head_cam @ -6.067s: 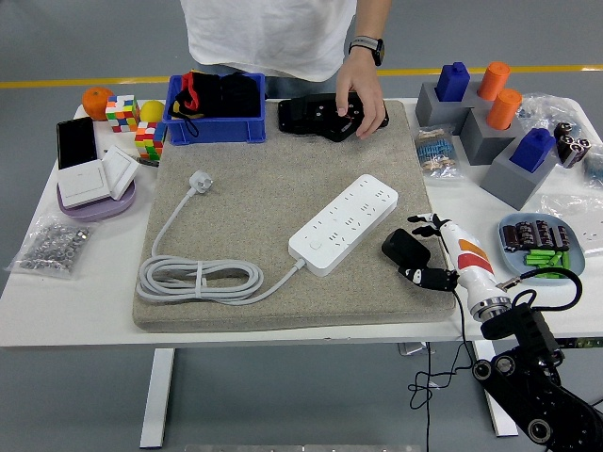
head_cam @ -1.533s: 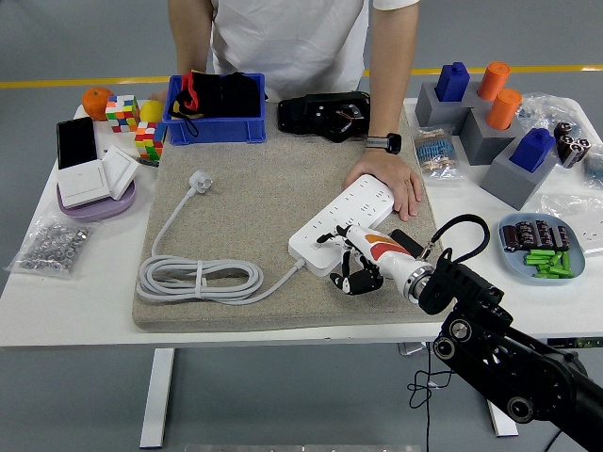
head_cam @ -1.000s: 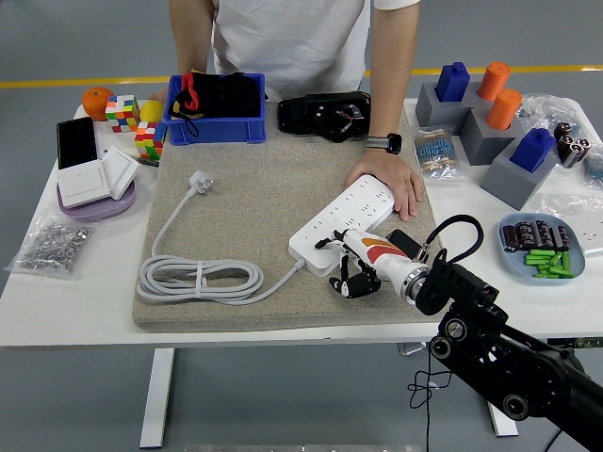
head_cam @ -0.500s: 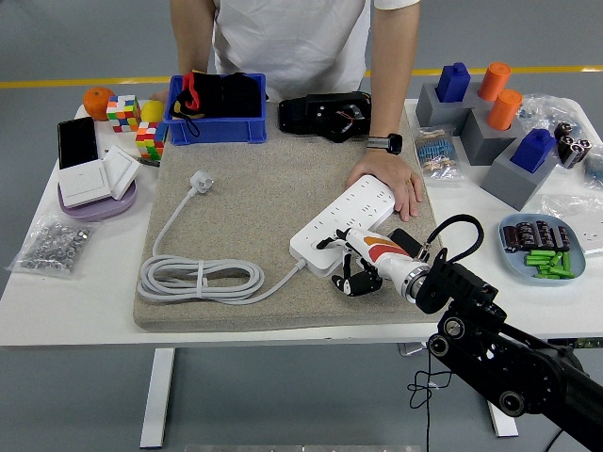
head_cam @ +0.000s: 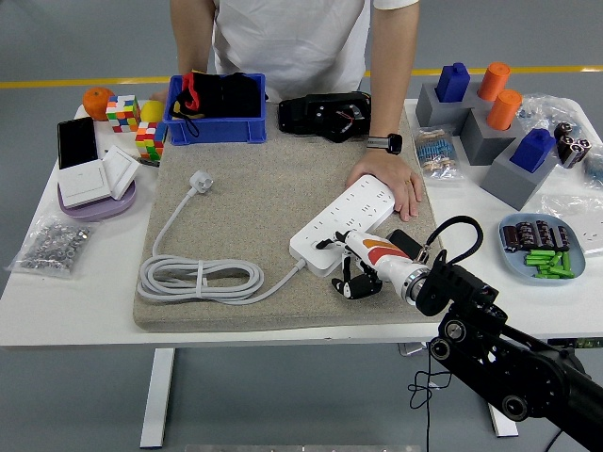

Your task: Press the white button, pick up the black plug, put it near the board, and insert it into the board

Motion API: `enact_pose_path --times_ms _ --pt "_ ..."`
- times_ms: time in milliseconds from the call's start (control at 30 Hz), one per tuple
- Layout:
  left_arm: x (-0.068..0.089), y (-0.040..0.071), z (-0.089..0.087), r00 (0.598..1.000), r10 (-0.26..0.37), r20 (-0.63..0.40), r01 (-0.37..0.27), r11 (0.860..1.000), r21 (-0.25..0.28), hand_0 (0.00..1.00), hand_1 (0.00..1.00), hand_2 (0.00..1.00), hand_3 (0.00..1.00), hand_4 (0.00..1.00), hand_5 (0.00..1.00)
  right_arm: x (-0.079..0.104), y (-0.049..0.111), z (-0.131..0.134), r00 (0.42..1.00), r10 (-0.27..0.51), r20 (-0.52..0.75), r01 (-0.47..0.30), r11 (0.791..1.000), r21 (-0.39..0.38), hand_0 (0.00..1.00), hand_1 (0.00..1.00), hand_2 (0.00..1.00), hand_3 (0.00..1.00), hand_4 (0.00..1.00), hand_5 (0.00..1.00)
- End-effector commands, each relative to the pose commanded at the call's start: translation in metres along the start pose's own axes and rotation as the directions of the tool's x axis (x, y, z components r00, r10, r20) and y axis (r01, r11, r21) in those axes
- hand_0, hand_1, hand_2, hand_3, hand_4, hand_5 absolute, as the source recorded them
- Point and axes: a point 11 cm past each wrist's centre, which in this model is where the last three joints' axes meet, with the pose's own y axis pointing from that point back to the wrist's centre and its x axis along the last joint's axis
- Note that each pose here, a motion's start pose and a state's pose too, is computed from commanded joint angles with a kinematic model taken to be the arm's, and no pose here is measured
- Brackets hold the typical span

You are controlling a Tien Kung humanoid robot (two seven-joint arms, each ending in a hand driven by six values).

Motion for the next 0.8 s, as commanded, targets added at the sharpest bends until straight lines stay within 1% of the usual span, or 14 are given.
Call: enact_pose_path --times_ms 233,333,367,400,467,533,567,733,767,800 --pt "0.000 0.000 0.001 1.000 0.001 -0.002 -0.001 1.000 -0.001 0.686 0.681 0.663 0.691 0.616 0.138 0.023 0.009 -0.023 0.998 0.058 0.021 -0.060 0.996 0.067 0.002 0.002 0.093 0.755 0.030 0.002" --pt "0.000 0.000 0.001 1.000 0.001 -0.002 -0.001 1.000 -0.002 0.686 0.681 0.663 0.691 0.616 0.138 0.028 0.013 -0.032 0.997 0.074 0.033 -0.077 0.992 0.097 0.002 0.002 0.093 0.755 0.030 0.002" --pt "0.000 0.000 0.001 1.000 0.000 -0.002 0.000 1.000 -0.003 0.686 0.681 0.662 0.691 0.616 0.137 0.029 0.014 -0.033 0.996 0.078 0.036 -0.081 0.991 0.105 0.002 0.002 0.103 0.757 0.052 0.002" --pt "0.000 0.000 0.002 1.000 0.000 -0.003 0.000 1.000 -0.004 0.686 0.681 0.662 0.691 0.616 0.137 0.029 0.015 -0.035 0.996 0.084 0.040 -0.088 0.989 0.115 0.002 0.002 0.103 0.757 0.052 0.002" --pt "-0.001 0.000 0.002 1.000 -0.001 -0.005 0.001 1.000 -0.005 0.686 0.681 0.662 0.691 0.616 0.137 0.031 0.019 -0.038 0.993 0.107 0.059 -0.115 0.983 0.147 0.002 0.002 0.103 0.757 0.052 0.002" --pt "-0.001 0.000 0.002 1.000 -0.002 -0.007 0.002 1.000 -0.005 0.686 0.681 0.662 0.691 0.616 0.137 0.032 0.020 -0.037 0.990 0.119 0.074 -0.130 0.978 0.161 0.002 0.002 0.103 0.757 0.052 0.002" --pt "-0.001 0.000 0.002 1.000 -0.003 -0.009 0.003 1.000 -0.006 0.686 0.681 0.663 0.691 0.615 0.137 0.032 0.021 -0.035 0.988 0.128 0.087 -0.141 0.976 0.165 0.352 0.260 0.266 0.715 0.625 0.031" --pt "-0.001 0.000 0.002 1.000 -0.002 -0.011 0.002 1.000 -0.005 0.686 0.681 0.663 0.691 0.615 0.137 0.034 0.025 -0.021 0.981 0.158 0.108 -0.173 0.974 0.148 0.352 0.260 0.266 0.715 0.625 0.031" --pt "-0.001 0.000 0.002 1.000 -0.003 -0.012 0.003 1.000 -0.005 0.686 0.681 0.663 0.691 0.615 0.137 0.035 0.026 -0.018 0.981 0.164 0.108 -0.178 0.974 0.142 0.785 0.718 0.678 0.805 0.998 0.181" --pt "-0.001 0.000 0.002 1.000 -0.003 -0.011 0.003 1.000 -0.005 0.686 0.681 0.663 0.691 0.615 0.137 0.036 0.028 -0.013 0.979 0.172 0.107 -0.186 0.974 0.131 0.785 0.718 0.678 0.805 0.998 0.181"
